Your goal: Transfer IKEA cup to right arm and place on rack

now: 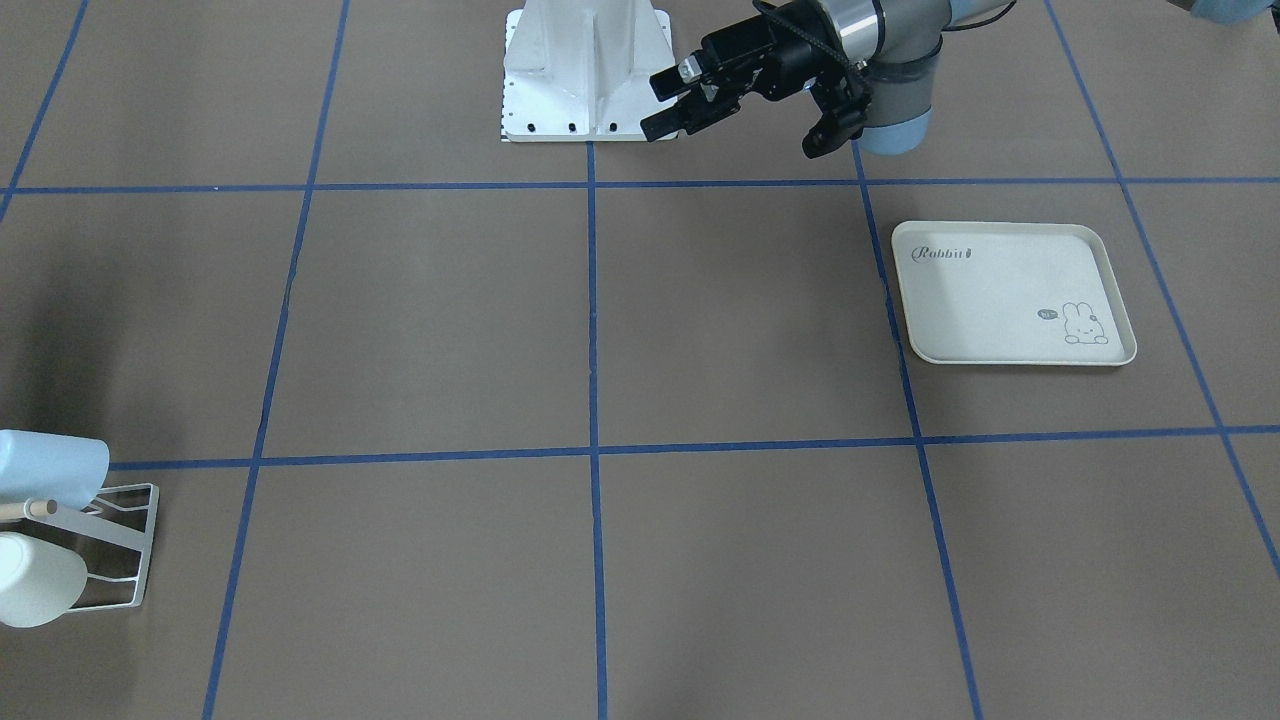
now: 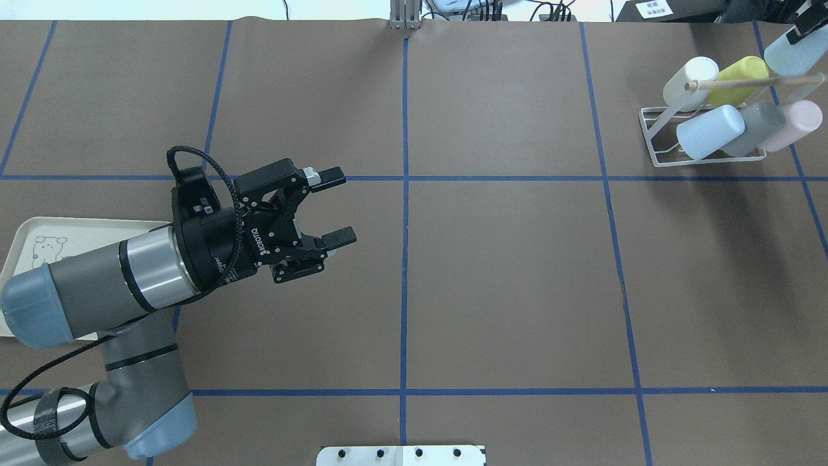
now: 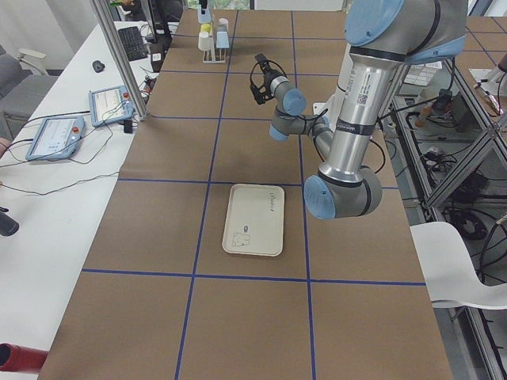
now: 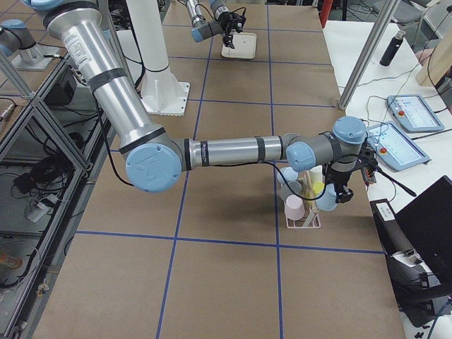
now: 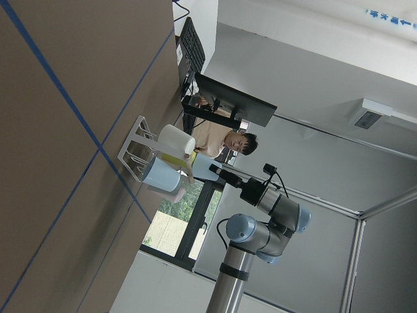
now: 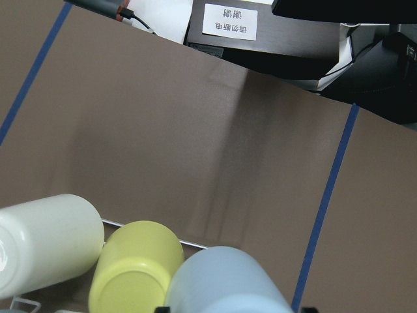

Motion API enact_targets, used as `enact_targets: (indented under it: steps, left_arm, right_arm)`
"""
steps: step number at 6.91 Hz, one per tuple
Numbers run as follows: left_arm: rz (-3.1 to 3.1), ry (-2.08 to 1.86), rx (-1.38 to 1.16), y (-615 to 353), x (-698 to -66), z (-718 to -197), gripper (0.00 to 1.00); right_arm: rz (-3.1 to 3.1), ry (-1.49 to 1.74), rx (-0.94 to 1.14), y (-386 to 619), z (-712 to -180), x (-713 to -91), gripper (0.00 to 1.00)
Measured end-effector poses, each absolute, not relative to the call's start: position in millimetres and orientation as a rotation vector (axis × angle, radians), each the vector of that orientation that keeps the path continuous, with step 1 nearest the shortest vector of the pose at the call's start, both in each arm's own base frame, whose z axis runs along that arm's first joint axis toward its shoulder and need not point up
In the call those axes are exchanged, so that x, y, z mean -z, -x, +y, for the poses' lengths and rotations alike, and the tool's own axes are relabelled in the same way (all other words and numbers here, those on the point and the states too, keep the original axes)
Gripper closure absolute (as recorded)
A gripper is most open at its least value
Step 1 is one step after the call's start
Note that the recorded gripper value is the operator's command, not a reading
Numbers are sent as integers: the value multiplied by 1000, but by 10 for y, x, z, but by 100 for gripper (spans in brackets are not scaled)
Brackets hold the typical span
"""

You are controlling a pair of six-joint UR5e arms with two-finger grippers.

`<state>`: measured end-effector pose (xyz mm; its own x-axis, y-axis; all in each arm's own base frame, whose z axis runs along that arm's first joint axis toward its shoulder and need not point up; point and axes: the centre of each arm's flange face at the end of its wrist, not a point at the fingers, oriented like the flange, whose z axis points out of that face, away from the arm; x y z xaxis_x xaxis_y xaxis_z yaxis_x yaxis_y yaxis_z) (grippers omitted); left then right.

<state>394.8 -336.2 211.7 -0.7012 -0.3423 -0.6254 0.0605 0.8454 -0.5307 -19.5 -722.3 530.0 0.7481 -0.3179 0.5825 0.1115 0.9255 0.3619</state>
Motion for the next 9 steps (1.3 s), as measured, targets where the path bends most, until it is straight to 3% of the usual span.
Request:
enact_targets:
  steps: [9]
  left_arm:
    - [2258, 205, 680, -3959, -2089, -3364, 0]
  right_arm:
    - [-655, -271, 258, 453, -7221, -5518, 87]
